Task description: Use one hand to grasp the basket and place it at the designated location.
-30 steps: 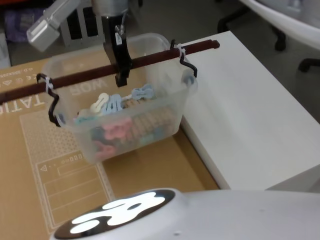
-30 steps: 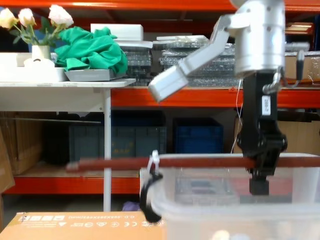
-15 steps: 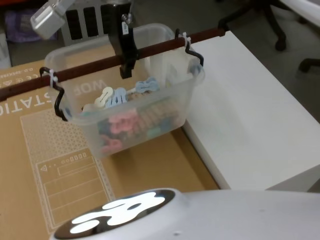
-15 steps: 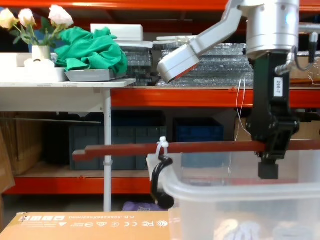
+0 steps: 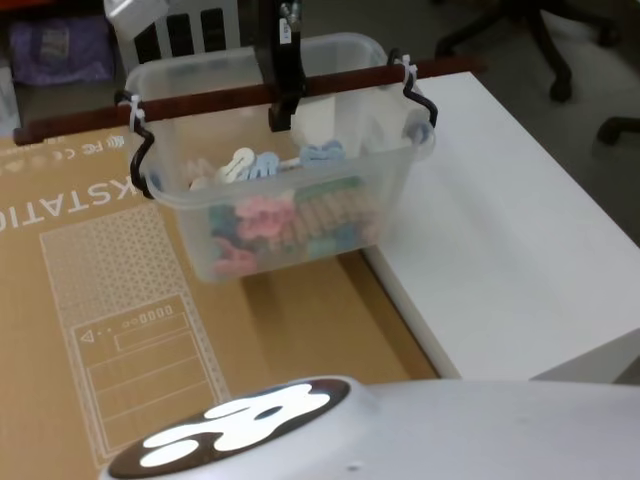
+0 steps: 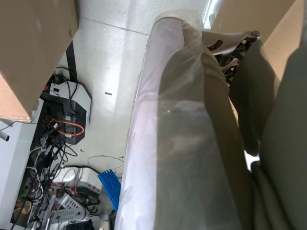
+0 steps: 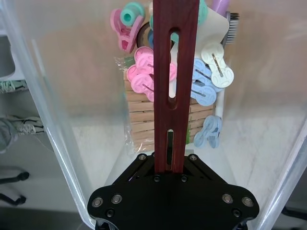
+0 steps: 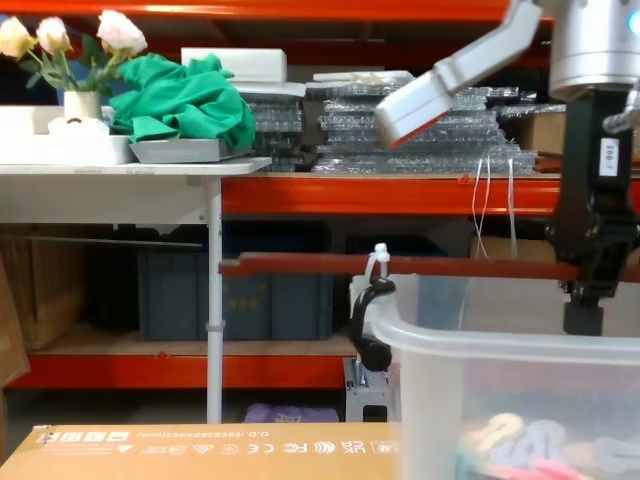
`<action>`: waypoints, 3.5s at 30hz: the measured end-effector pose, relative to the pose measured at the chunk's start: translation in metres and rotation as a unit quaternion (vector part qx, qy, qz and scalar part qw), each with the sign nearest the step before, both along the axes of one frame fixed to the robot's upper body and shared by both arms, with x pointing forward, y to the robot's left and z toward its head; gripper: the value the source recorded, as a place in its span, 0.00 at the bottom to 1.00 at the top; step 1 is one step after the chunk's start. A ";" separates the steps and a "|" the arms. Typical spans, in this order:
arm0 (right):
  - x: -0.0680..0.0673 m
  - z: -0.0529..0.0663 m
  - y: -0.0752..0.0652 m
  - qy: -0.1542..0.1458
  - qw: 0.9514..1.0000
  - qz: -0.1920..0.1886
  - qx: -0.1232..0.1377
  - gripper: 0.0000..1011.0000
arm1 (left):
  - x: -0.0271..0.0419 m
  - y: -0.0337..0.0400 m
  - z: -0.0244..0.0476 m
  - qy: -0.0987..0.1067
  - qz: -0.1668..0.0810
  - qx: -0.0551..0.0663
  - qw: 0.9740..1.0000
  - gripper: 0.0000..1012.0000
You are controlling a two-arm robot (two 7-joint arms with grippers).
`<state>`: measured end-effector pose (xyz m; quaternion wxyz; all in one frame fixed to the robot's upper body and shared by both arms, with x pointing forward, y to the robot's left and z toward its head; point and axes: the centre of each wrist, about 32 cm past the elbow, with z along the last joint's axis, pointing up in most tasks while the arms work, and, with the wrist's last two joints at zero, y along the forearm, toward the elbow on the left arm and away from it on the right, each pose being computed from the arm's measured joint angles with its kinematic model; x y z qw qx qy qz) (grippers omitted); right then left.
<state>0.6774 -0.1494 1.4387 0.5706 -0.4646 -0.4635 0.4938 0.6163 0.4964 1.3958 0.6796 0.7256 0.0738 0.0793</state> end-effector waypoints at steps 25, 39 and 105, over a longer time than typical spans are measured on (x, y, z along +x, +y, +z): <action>-0.006 -0.007 -0.108 -0.012 0.981 -0.192 0.032 0.00 | 0.0000 -0.0002 0.0000 0.000 0.000 0.000 1.000 0.00; -0.015 -0.017 -0.150 -0.009 0.957 -0.288 0.046 0.00 | 0.0000 -0.0001 0.0000 0.000 0.000 0.000 1.000 0.00; -0.067 -0.071 -0.291 0.006 0.800 -0.595 0.079 0.00 | 0.0000 -0.0001 0.0000 0.000 0.000 0.000 1.000 0.00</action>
